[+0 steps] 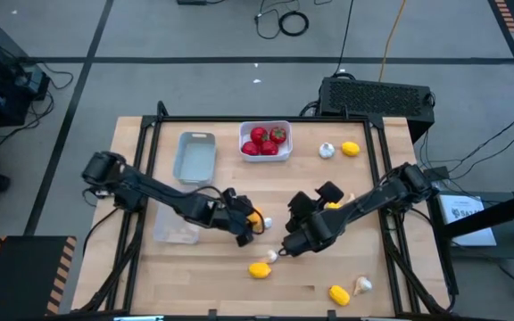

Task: Sort produce into baskets
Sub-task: Put the yellow lemon into the gray bin

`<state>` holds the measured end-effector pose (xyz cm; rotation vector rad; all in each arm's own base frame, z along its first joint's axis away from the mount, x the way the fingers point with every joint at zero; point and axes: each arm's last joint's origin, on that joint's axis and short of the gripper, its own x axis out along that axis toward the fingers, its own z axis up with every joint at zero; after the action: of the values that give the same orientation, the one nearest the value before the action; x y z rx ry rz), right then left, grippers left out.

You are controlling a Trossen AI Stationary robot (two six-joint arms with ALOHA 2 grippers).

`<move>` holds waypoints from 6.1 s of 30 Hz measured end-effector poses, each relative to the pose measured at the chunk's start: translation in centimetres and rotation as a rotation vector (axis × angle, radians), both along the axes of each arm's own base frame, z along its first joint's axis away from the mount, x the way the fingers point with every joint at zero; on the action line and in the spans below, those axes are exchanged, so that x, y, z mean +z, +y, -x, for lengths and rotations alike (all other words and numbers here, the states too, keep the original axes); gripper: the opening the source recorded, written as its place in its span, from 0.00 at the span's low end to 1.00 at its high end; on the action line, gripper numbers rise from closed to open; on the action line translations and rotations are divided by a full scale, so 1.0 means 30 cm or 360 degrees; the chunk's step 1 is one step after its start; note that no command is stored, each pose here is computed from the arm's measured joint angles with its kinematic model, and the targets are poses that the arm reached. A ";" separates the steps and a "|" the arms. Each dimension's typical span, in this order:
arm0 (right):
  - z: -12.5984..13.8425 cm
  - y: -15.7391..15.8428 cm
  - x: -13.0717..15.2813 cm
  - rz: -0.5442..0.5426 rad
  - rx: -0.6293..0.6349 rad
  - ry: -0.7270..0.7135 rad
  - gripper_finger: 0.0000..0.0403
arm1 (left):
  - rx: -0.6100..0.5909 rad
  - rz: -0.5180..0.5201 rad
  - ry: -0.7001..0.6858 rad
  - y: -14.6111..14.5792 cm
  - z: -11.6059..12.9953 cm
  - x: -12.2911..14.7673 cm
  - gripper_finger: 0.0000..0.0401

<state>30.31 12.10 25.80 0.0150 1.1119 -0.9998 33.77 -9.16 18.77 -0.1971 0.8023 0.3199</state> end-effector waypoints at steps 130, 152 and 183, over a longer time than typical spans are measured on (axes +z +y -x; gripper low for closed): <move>-0.047 -0.015 -0.009 -0.0063 0.0151 -0.0013 0.89 | 0.0338 0.0279 0.0890 0.071 0.088 0.185 0.66; -0.076 -0.106 -0.009 -0.0037 0.0244 0.0177 0.89 | 0.0852 0.0800 0.0849 0.089 0.070 0.177 0.66; -0.128 -0.174 -0.014 -0.0094 0.0353 0.0183 0.89 | 0.0974 0.0792 0.0729 0.027 0.077 0.028 0.66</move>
<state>34.14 6.87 25.39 -0.1175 1.2191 -0.7769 31.47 -8.36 19.61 -0.8684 1.2626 0.7565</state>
